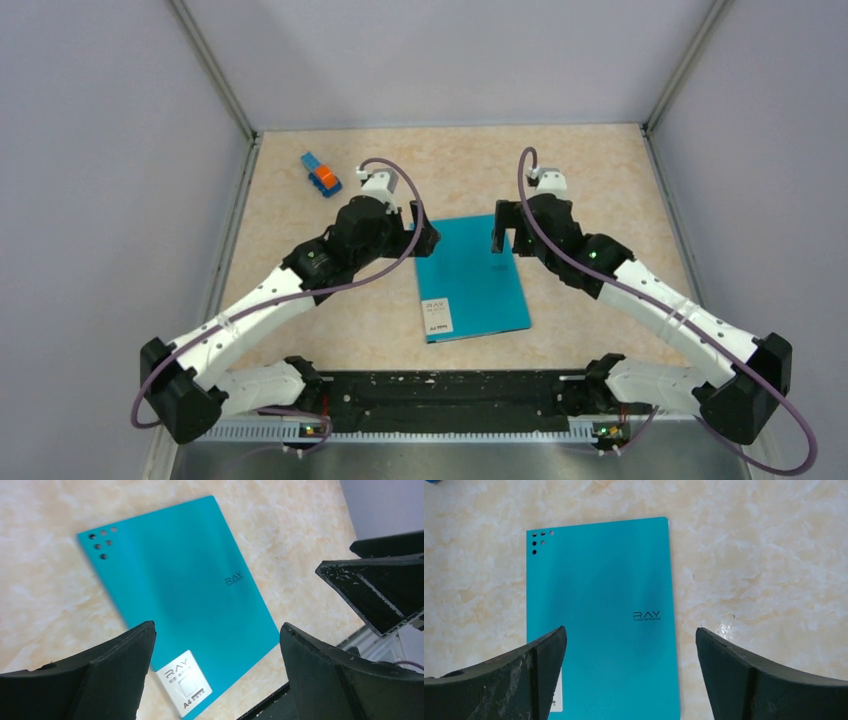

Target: Put the files into the folder

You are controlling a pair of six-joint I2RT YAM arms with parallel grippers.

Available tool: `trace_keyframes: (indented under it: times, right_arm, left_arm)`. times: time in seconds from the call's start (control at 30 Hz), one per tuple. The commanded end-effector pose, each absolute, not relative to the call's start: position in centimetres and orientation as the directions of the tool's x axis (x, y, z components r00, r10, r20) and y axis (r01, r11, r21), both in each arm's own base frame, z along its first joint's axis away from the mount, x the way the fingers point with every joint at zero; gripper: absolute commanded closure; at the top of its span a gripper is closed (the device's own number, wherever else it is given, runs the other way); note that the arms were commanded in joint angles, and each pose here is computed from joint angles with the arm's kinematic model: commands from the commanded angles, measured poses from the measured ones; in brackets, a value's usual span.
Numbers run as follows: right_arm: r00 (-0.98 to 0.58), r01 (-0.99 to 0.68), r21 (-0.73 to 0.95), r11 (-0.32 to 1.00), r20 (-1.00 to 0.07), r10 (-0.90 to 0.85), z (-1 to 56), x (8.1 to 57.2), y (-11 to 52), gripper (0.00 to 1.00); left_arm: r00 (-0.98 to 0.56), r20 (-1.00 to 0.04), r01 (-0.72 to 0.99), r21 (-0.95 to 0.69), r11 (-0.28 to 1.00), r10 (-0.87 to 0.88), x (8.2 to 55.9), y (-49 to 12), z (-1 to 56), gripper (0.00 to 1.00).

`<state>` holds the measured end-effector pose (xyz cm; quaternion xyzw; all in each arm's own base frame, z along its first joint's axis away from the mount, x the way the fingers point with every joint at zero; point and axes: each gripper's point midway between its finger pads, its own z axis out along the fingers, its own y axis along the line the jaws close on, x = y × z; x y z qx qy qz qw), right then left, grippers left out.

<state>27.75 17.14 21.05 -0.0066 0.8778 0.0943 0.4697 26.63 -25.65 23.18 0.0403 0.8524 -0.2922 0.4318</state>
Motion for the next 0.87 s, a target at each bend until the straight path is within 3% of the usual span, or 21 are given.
trace_keyframes:
  times: [0.0,0.27,0.83]
  right_arm:
    - [-0.528,-0.159,0.208,0.965,-0.844,0.095,23.5,28.9,19.0,0.01]
    - [-0.532,-0.187,0.187,0.964,-0.844,0.061,23.7,29.4,19.8,0.01]
    - [-0.549,-0.177,0.174,0.969,-0.834,0.05,22.6,29.7,19.9,0.01]
  left_arm:
    - [-0.55,-0.815,0.228,-0.359,0.905,-0.184,26.7,-21.2,24.6,0.02]
    - [-0.536,-0.817,0.105,-0.313,0.944,-0.211,26.4,-18.1,23.5,0.02]
    - [-0.542,-0.815,0.071,-0.289,0.955,-0.206,26.5,-17.5,22.3,0.02]
